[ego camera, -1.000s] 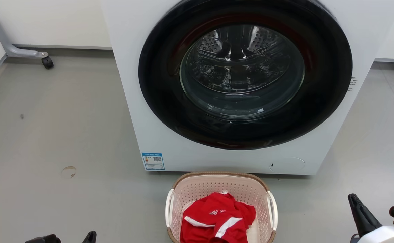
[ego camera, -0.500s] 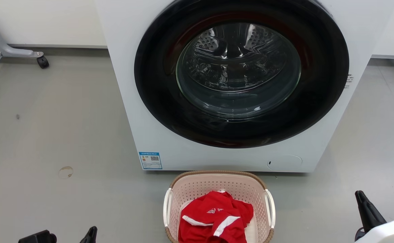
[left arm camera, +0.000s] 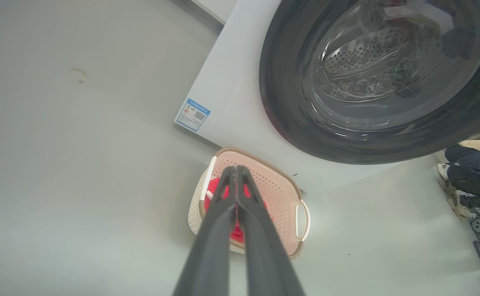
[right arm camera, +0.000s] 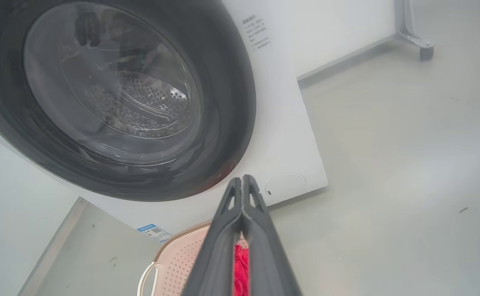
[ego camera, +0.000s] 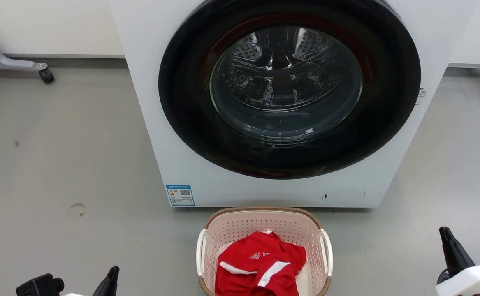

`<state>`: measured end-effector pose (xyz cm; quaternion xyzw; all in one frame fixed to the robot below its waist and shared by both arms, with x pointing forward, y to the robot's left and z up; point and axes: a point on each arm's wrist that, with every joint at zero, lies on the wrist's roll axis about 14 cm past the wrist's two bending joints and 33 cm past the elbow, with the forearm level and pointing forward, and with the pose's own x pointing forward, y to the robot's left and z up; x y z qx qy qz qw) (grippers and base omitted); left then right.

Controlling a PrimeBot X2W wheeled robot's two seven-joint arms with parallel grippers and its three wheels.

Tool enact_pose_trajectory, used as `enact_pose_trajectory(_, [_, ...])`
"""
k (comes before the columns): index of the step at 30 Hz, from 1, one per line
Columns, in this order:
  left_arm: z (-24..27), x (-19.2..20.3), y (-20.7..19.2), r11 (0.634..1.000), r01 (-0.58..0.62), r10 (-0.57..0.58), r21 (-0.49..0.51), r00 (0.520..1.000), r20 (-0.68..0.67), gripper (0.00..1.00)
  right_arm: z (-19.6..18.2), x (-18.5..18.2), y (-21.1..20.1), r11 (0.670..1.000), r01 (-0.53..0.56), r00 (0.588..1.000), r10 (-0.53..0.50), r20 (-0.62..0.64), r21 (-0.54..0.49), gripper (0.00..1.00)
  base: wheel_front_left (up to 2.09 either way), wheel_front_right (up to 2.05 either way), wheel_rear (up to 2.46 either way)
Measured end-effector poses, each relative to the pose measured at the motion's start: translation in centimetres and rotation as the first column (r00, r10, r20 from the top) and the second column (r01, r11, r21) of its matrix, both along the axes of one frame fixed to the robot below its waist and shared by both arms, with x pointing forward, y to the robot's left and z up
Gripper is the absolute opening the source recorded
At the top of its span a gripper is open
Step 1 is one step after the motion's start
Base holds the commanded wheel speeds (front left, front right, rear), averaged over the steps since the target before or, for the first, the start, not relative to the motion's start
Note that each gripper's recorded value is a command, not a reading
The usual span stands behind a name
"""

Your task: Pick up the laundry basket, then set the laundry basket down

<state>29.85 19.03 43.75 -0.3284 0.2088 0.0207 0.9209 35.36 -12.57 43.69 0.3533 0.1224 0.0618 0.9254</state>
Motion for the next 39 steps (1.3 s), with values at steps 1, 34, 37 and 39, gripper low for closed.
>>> enact_pose_trajectory(1, [0.1, 0.2, 0.0, 1.0, 0.0, 0.0, -0.007, 1.0, 0.003, 0.0, 0.0, 0.0, -0.1, 1.0, 0.006, 1.0, -0.006, -0.001, 0.008, 0.0, 0.0, 0.0, 0.0])
enact_pose_trajectory(34, [1.7, 3.4, -0.5, 0.947, -0.087, 0.108, -0.31, 0.993, 0.052, 0.0, 1.0, 0.9, -2.8, 0.944, 0.158, 0.987, -0.145, -0.066, 0.29, 0.0, 0.0, 0.0, 0.0])
enact_pose_trajectory(37, [1.8, 3.6, -0.6, 0.937, -0.09, 0.115, -0.339, 0.992, 0.055, 0.0, 1.3, 1.1, -3.2, 0.933, 0.17, 0.985, -0.157, -0.065, 0.318, 0.0, 0.0, 0.0, 0.0])
enact_pose_trajectory(39, [1.7, 3.7, -0.4, 0.93, -0.102, 0.128, -0.354, 0.99, 0.052, 0.0, 1.3, 1.1, -3.3, 0.925, 0.179, 0.984, -0.165, -0.07, 0.334, 0.0, 0.0, 0.0, 0.0])
